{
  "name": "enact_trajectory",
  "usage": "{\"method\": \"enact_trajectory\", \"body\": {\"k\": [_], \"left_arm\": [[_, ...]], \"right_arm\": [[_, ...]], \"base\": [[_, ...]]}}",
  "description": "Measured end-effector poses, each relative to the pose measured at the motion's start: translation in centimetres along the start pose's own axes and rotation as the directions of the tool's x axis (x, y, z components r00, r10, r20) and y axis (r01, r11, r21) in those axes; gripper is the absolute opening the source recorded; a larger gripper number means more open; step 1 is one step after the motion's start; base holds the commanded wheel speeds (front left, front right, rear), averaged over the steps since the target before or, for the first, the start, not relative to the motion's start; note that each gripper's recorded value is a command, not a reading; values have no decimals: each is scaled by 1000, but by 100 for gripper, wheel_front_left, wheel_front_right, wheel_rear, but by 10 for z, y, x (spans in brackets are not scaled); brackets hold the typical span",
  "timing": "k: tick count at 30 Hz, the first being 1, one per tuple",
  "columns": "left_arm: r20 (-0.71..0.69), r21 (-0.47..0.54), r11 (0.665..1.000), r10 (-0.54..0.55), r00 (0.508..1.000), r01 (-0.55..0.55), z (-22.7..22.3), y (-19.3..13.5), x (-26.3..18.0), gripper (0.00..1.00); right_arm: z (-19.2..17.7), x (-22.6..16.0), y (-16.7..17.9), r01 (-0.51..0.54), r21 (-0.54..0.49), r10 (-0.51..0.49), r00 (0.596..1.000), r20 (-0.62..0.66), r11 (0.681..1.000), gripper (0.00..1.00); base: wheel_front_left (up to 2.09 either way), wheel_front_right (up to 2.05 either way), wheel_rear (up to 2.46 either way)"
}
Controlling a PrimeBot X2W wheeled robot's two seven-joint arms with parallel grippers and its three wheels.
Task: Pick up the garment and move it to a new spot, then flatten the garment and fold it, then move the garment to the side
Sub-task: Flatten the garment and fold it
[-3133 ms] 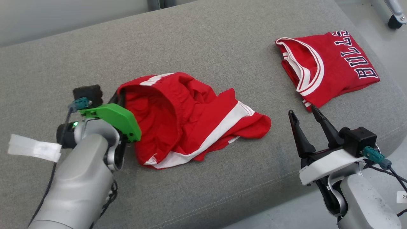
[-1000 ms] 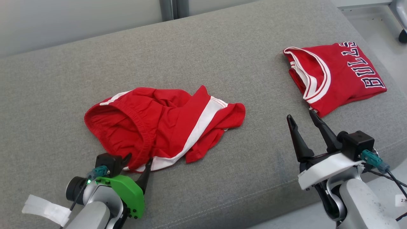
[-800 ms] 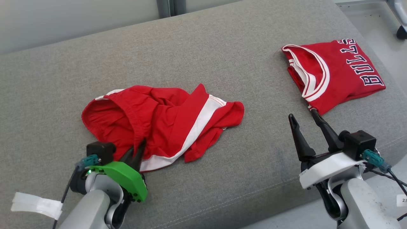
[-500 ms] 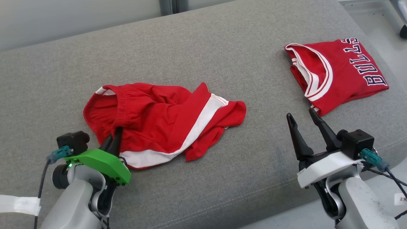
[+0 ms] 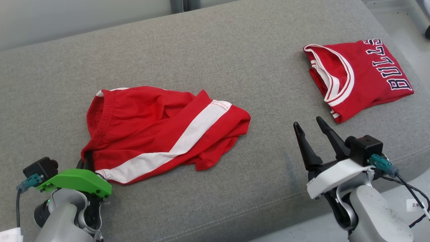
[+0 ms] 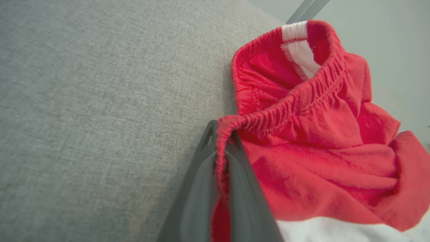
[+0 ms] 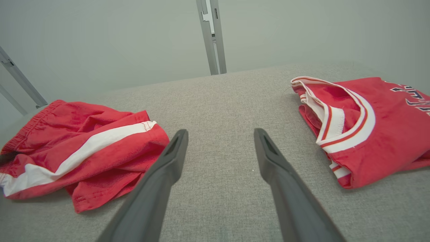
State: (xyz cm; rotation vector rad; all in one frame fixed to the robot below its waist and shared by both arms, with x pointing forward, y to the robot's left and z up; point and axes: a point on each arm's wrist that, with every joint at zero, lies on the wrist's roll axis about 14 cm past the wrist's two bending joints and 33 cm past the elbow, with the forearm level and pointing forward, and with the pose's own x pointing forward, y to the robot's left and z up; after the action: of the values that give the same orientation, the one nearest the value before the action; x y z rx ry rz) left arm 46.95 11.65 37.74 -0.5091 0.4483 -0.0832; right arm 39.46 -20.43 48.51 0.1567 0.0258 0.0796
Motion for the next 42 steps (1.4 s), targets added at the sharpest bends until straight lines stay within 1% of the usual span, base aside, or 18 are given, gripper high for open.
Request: {"method": "enact_trajectory", "body": {"k": [3,4,5,6,7,10,14,16,19,22,26,34,42], "left_arm": [[-4,-30,999,29,1000,-29,-5,6,-2,0],[-6,-31,999,31,999,-31,-6,6,-3,10],[-3,-33,999,33,999,-33,-6,7,-3,36],[1,-35,999,30,1000,-30,-6,7,-4,89],[8,-38,999,27,1000,-26,-5,5,-4,100],[27,-22,1000,-7,1000,8,0,-3,-6,100],[52,60,996,-73,996,70,8,-18,-10,100],[60,73,994,-84,995,80,10,-20,-12,100],[96,128,986,-122,988,109,20,-28,-21,100],[130,176,977,-142,981,119,27,-32,-32,100],[155,233,966,-147,977,108,28,-30,-51,100],[246,257,961,-167,955,101,41,-36,-86,100],[302,266,960,-167,938,85,40,-41,-117,100]], "right_arm": [[-2,1,2,-5,2,5,1000,-5,1000,100],[-2,2,3,-9,1,9,1000,-8,1000,100],[-3,2,3,-11,2,11,1000,-11,1000,100],[-4,2,4,-13,3,13,1000,-13,1000,100],[-4,2,4,-14,4,14,1000,-14,1000,100],[-3,1,5,-19,3,19,1000,-12,1000,100],[3,0,6,-23,-5,23,1000,8,1000,100],[6,0,6,-23,-9,23,1000,16,1000,100],[14,-1,5,-19,-19,20,999,40,1000,100],[20,-3,7,-23,-27,24,998,60,999,100],[30,-4,15,-40,-34,42,995,89,999,100],[49,-11,31,-69,-50,76,986,146,996,100],[66,-19,47,-90,-66,101,976,193,994,100]], "base": [[0,0,0],[0,0,0],[0,0,0],[0,0,0],[0,0,0],[0,0,0],[0,0,0],[0,0,0],[0,0,0],[0,0,0],[0,0,0],[0,0,0],[0,0,0]]}}
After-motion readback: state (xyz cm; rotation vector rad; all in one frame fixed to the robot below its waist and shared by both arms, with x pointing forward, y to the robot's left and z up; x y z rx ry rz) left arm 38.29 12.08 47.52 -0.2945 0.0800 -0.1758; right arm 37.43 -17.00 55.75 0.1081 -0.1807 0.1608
